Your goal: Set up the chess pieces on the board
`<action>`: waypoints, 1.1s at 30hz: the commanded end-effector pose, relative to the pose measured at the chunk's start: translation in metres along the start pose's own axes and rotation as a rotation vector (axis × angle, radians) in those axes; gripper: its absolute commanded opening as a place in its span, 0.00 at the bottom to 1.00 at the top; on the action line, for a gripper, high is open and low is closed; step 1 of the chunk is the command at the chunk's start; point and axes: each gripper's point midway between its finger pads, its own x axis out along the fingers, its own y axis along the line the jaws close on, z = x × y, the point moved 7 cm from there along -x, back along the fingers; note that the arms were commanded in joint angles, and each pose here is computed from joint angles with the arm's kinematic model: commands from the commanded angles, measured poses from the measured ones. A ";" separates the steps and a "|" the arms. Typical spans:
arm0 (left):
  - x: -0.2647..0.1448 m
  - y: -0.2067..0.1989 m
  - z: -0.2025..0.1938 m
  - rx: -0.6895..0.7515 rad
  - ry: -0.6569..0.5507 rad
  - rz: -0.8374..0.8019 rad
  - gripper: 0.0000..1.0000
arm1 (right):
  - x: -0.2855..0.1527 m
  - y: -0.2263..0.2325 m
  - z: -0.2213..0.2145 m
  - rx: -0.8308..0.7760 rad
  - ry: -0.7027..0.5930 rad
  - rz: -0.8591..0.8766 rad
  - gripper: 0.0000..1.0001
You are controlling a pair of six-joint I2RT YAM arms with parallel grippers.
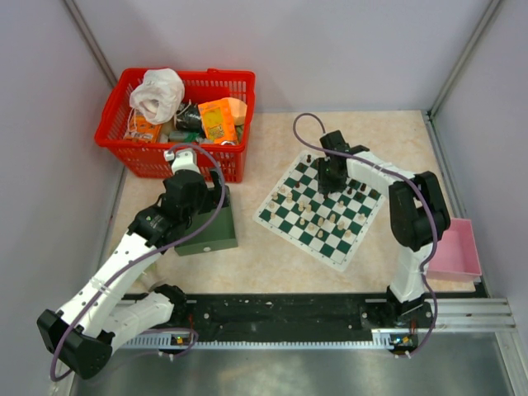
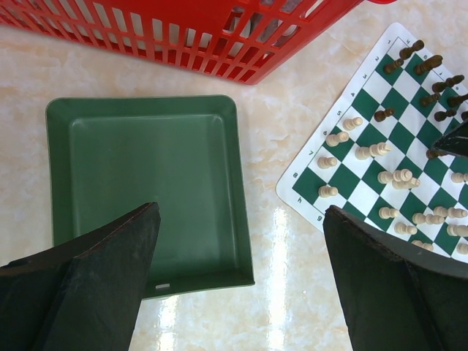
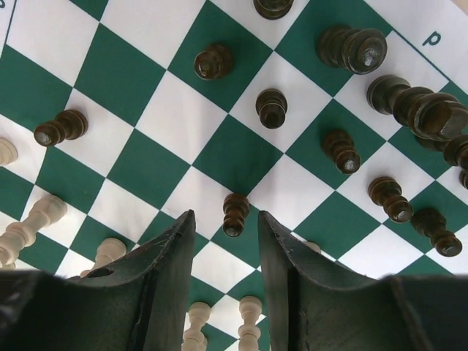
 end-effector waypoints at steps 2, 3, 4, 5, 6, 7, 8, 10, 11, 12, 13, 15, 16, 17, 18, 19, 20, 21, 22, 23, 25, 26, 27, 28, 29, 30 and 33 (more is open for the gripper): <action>-0.001 -0.001 0.007 -0.009 -0.038 -0.012 0.99 | -0.002 0.009 0.016 -0.001 -0.051 -0.002 0.38; -0.002 -0.002 0.008 -0.011 -0.041 -0.015 0.99 | -0.002 0.008 0.017 0.000 -0.053 -0.003 0.37; -0.002 -0.002 0.007 -0.011 -0.041 -0.015 0.99 | 0.000 0.009 0.016 -0.003 -0.049 -0.006 0.35; -0.001 -0.002 0.007 -0.010 -0.040 -0.014 0.99 | 0.000 0.008 0.016 -0.002 -0.048 -0.008 0.34; -0.001 -0.002 0.008 -0.009 -0.040 -0.014 0.99 | 0.001 0.008 0.016 -0.005 -0.046 -0.010 0.33; -0.001 -0.002 0.008 -0.012 -0.041 -0.015 0.99 | 0.001 0.009 0.016 -0.004 -0.046 -0.010 0.33; -0.001 -0.002 0.008 -0.011 -0.040 -0.017 0.99 | 0.001 0.007 0.015 -0.002 -0.045 -0.013 0.33; -0.001 -0.002 0.008 -0.008 -0.041 -0.016 0.99 | 0.002 0.007 0.013 -0.003 -0.040 -0.015 0.33; -0.001 -0.002 0.008 -0.009 -0.040 -0.014 0.99 | 0.002 0.007 0.013 -0.004 -0.038 -0.015 0.33; -0.001 -0.002 0.008 -0.009 -0.039 -0.015 0.99 | 0.003 0.006 0.012 -0.003 -0.035 -0.017 0.33; -0.001 -0.002 0.008 -0.009 -0.039 -0.016 0.99 | 0.003 0.006 0.011 -0.003 -0.035 -0.019 0.33; -0.001 -0.003 0.008 -0.011 -0.040 -0.017 0.99 | 0.003 0.006 0.011 -0.005 -0.032 -0.013 0.28; -0.001 -0.002 0.008 -0.013 -0.038 -0.017 0.99 | 0.003 0.007 0.011 -0.006 -0.033 -0.015 0.28; -0.001 -0.003 0.007 -0.011 -0.035 -0.016 0.99 | 0.003 0.007 0.011 -0.006 -0.032 -0.016 0.28; 0.000 -0.003 0.007 -0.012 -0.037 -0.019 0.99 | 0.003 0.006 0.011 -0.007 -0.031 -0.014 0.28; -0.001 -0.003 0.008 -0.014 -0.039 -0.019 0.99 | 0.002 0.006 0.011 -0.007 -0.029 -0.013 0.28; 0.000 -0.002 0.007 -0.014 -0.038 -0.017 0.99 | 0.001 0.007 0.011 -0.010 -0.028 -0.010 0.28; 0.000 -0.002 0.007 -0.013 -0.037 -0.017 0.99 | 0.001 0.006 0.011 -0.012 -0.025 -0.011 0.28; -0.001 -0.002 0.007 -0.015 -0.039 -0.019 0.99 | 0.001 0.007 0.010 -0.012 -0.022 -0.012 0.29; -0.001 -0.002 0.007 -0.015 -0.040 -0.017 0.99 | 0.001 0.006 0.009 -0.014 -0.018 -0.015 0.29; -0.001 -0.002 0.006 -0.015 -0.038 -0.018 0.99 | 0.001 0.005 0.009 -0.014 -0.015 -0.020 0.30; -0.001 -0.002 0.006 -0.014 -0.038 -0.015 0.99 | 0.001 0.005 0.008 -0.018 -0.012 -0.021 0.30; -0.001 -0.001 0.006 -0.015 -0.041 -0.016 0.99 | 0.001 0.005 0.008 -0.016 -0.013 -0.019 0.30; -0.001 -0.001 0.006 -0.013 -0.039 -0.015 0.99 | 0.001 0.005 0.008 -0.015 -0.011 -0.018 0.30; -0.002 -0.002 0.006 -0.017 -0.041 -0.018 0.99 | 0.001 0.005 0.007 -0.018 -0.009 -0.016 0.29; -0.002 -0.002 0.006 -0.018 -0.043 -0.021 0.99 | 0.001 0.005 0.007 -0.018 -0.006 -0.012 0.28; -0.002 -0.002 0.007 -0.021 -0.049 -0.025 0.99 | 0.002 0.006 0.005 -0.018 0.004 -0.006 0.26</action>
